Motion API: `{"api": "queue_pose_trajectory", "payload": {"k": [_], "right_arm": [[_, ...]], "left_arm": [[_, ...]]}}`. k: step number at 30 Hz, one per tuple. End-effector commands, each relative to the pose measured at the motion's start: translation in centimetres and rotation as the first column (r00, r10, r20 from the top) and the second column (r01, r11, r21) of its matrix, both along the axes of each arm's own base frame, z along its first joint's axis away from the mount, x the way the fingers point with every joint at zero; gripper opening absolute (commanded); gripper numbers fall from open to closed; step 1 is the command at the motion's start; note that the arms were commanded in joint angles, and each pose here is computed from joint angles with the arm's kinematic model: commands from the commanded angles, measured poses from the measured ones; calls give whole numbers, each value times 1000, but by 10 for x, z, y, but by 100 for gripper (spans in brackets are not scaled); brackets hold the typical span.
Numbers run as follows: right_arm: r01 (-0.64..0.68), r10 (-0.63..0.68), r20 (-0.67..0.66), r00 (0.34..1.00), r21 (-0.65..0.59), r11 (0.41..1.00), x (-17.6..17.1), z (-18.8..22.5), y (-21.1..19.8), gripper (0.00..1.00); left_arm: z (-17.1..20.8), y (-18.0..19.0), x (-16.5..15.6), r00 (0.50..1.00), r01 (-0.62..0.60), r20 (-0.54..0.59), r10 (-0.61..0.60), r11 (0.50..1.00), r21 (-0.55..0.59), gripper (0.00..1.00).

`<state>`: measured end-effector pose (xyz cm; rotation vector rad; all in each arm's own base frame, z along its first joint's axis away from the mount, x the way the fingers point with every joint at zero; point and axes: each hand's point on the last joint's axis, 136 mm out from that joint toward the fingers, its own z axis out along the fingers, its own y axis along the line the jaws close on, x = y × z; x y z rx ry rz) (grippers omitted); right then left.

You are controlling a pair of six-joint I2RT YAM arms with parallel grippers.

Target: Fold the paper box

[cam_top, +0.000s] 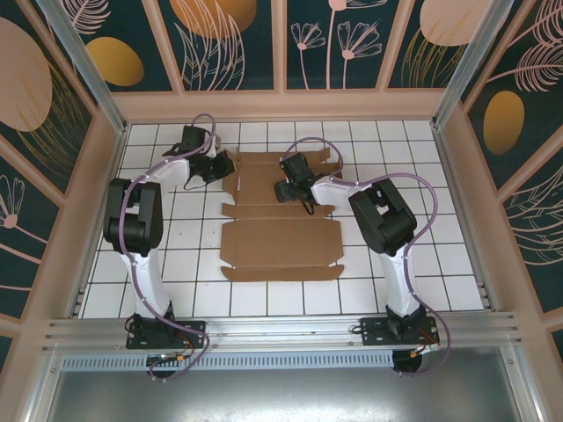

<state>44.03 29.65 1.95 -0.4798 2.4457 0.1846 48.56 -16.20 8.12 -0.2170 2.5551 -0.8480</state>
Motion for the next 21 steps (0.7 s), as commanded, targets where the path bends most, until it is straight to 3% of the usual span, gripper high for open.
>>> {"api": "queue_pose_trajectory", "payload": {"k": [1, 7, 12, 21], "right_arm": [[-61, 2, -315, 949, -179, 982, -68, -97, -38, 65], [-58, -3, -315, 949, -184, 981, -68, -97, -40, 65], [-57, -5, -314, 949, -187, 981, -68, -96, -41, 65], [-58, -8, -318, 948, -196, 979, -70, -97, -43, 65]], "left_arm": [[13, -26, -7, 999, 48, -15, -48, 998, -28, 3], [-6, -44, -8, 996, 67, -56, -65, 997, 45, 24], [-9, -71, -8, 993, 115, -44, -114, 993, 37, 45], [-54, -101, -10, 984, 148, -103, -148, 989, -3, 54]]}}
